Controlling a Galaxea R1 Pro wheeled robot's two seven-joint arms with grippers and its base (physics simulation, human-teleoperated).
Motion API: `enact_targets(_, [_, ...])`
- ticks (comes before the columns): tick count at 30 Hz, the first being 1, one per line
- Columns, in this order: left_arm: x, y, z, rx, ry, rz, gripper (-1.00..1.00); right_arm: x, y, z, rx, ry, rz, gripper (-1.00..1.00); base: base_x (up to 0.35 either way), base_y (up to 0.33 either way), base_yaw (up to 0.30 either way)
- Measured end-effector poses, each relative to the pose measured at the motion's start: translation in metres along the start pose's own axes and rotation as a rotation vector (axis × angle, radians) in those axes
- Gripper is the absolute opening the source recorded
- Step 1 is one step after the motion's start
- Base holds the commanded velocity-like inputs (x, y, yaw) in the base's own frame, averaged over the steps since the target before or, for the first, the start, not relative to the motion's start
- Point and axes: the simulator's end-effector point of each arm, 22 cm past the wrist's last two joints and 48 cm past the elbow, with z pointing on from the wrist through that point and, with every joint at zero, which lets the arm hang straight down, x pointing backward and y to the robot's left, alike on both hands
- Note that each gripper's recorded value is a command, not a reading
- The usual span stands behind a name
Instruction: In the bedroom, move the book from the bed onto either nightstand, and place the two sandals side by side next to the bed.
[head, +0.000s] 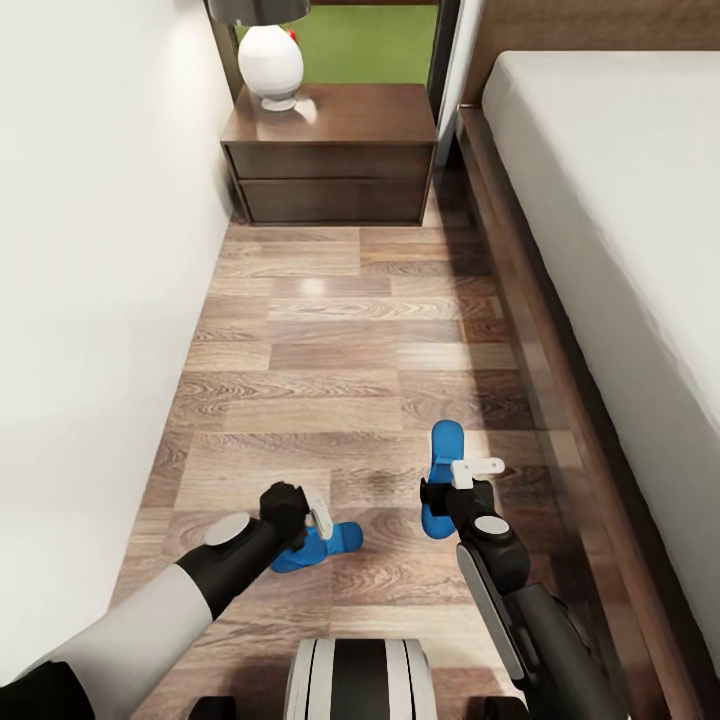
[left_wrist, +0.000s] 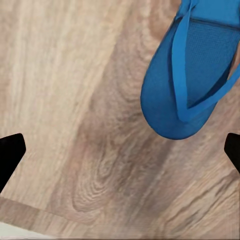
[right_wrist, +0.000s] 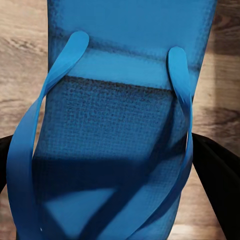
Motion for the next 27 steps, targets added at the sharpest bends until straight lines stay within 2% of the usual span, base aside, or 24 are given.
enact_targets(4, [0.0,0.0,0.003,-0.011,0.007,0.013,1.0,0.004,0.001,0.003,-0.001,0.008,0.0,-1.0,0.0,0.0,0.0])
enact_targets(14, [-0.005,-0.018,0.02,0.026,0.013,0.024,1.0,0.021,0.003,0.016,-0.004,0.033,0.004,-1.0,0.0,0.0,0.0])
enact_targets(21, [-0.004,-0.017,0.02,0.025,0.013,0.024,1.0,0.022,0.002,0.017,-0.006,0.041,0.01,-1.0,0.0,0.0,0.0])
enact_targets(27, [-0.007,-0.027,0.027,0.041,0.013,0.036,1.0,0.017,0.006,0.023,-0.014,-0.01,0.032,-1.0,0.0,0.0,0.0])
